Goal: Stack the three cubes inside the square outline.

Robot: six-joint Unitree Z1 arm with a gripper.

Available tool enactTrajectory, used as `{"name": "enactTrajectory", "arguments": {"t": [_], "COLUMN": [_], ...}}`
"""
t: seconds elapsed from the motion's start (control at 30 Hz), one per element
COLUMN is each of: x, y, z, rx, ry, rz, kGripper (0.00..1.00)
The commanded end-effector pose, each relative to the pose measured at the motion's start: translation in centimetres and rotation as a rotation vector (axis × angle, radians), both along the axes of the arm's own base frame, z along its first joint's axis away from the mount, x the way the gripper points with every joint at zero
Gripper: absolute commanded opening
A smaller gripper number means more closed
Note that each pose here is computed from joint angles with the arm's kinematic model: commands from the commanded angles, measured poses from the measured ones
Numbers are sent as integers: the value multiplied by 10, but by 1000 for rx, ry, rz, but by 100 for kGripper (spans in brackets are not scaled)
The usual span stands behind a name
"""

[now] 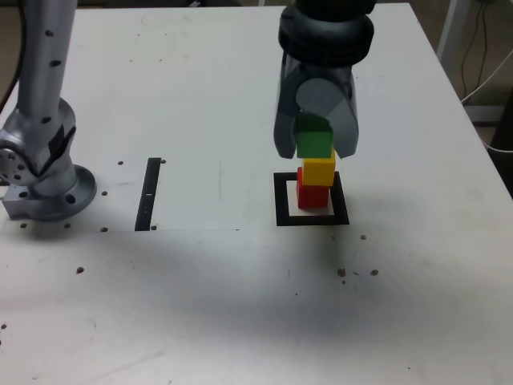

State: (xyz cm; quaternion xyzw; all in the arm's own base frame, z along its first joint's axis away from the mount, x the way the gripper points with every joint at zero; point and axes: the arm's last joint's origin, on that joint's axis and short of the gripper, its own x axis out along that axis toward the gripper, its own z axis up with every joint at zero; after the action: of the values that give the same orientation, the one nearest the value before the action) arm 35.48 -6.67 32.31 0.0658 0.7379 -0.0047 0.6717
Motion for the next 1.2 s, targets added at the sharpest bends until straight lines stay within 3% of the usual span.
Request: {"name": "enactTrajectory", "arguments": {"t": [0.0, 0.57, 1.17], "x": [3, 19, 30], "y": [4, 19, 28], "z": [-3, -18, -31], "rx": [1, -10, -13], "ry": [10, 43, 54], "rz": [12, 38, 47], "kGripper": [39, 39, 39]}}
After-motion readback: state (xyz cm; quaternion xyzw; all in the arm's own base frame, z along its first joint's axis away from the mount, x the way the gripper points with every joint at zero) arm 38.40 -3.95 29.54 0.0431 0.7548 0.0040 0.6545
